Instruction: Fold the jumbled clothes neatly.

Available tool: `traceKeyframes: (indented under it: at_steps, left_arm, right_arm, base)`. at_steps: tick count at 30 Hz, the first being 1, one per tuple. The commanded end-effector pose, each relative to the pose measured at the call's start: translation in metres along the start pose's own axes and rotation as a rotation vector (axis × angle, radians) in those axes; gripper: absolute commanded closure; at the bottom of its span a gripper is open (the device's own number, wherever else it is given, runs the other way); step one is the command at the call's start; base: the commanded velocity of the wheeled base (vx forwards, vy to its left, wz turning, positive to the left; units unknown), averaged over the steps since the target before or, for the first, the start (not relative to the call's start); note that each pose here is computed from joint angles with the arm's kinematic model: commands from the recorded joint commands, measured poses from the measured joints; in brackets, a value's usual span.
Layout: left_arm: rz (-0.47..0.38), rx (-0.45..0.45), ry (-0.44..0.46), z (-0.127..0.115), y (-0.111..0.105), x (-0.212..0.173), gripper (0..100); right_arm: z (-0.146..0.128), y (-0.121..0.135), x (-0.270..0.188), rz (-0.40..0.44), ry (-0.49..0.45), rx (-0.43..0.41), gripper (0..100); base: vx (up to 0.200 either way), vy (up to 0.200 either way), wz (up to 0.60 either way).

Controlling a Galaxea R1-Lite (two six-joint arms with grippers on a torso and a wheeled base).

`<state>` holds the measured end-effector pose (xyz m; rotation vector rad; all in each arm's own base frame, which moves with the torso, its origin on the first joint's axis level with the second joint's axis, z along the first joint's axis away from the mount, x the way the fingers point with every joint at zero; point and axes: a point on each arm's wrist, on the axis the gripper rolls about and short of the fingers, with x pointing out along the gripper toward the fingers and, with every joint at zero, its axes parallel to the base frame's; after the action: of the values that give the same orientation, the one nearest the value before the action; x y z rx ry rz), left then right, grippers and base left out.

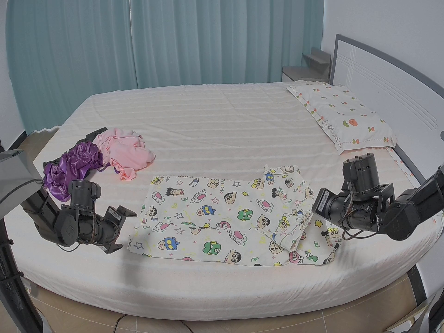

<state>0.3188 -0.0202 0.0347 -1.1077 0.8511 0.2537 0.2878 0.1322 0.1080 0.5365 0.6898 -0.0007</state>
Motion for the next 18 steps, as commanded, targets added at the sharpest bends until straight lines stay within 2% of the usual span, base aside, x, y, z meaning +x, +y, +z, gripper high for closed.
traceKeyframes:
  at_steps: [1,18]
  left_arm:
    - [-0.004,0.014,0.008,-0.006,0.002,0.0,0]
    - [-0.006,0.017,0.008,-0.007,0.002,0.0,0]
  right_arm:
    - [0.0,0.004,-0.003,-0.011,0.028,-0.01,100]
    - [-0.06,-0.042,0.002,-0.188,0.231,-0.097,100]
  base:
    - [0.0,0.0,0.0]
    - [0.0,0.0,0.0]
